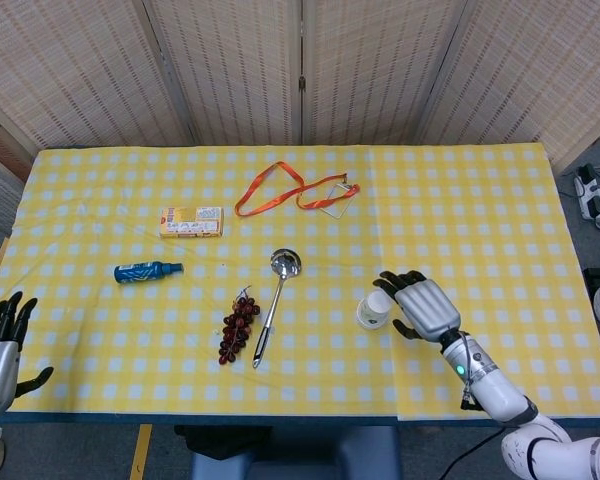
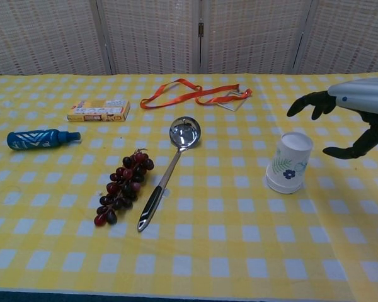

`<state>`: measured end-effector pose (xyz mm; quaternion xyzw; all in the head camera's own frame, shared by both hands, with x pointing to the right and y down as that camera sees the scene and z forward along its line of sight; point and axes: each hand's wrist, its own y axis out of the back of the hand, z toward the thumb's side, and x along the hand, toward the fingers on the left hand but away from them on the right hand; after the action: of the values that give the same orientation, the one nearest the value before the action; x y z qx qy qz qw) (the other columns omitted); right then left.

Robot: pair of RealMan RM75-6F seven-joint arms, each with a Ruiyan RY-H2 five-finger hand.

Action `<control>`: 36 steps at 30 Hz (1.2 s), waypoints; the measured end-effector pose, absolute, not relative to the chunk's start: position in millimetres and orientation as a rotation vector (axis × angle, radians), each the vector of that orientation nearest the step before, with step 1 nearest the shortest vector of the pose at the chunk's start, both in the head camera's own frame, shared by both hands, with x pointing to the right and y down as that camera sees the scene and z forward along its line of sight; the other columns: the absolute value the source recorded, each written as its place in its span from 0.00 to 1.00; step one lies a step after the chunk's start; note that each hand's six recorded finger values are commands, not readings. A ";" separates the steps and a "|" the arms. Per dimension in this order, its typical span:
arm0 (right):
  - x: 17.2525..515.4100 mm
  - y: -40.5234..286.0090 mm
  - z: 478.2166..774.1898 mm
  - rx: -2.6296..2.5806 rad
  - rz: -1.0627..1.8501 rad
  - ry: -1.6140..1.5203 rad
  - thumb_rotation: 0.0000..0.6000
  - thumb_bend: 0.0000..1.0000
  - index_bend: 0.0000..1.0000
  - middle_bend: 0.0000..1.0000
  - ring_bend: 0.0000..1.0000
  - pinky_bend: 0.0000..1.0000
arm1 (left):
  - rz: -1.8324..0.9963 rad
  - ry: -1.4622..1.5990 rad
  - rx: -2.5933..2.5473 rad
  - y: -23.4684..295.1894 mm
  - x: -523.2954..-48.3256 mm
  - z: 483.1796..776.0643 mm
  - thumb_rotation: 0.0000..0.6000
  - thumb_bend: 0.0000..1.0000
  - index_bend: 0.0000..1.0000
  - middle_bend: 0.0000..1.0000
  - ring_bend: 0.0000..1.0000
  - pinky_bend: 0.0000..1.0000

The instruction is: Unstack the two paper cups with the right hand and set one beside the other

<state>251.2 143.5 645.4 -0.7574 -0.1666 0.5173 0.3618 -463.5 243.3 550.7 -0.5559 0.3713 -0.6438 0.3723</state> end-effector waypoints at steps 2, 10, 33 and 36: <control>247.8 140.8 649.5 -1.953 1.341 -0.417 1.00 0.42 0.20 0.17 0.22 0.20 | -1.652 0.952 -1.426 243.0 -463.5 550.9 1.00 0.19 0.02 0.00 0.01 0.00; 243.0 135.4 663.4 -1.966 1.389 -0.374 1.00 0.46 0.22 0.17 0.22 0.20 | -1.669 0.943 -1.429 243.5 -463.9 552.5 1.00 0.19 0.02 0.00 0.01 0.00; 238.3 129.2 668.6 -1.974 1.405 -0.396 1.00 0.49 0.36 0.18 0.24 0.20 | -1.702 0.933 -1.436 244.1 -465.0 555.4 1.00 0.19 0.02 0.00 0.01 0.00; 237.6 126.3 662.4 -1.978 1.390 -0.416 1.00 0.49 0.36 0.18 0.24 0.20 | -1.705 0.932 -1.435 243.7 -465.4 555.5 1.00 0.19 0.02 0.00 0.01 0.00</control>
<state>237.6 126.3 662.4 -0.7590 -0.1595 0.5335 0.3373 -465.4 243.7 555.5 -0.5553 0.3608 -0.6599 0.3550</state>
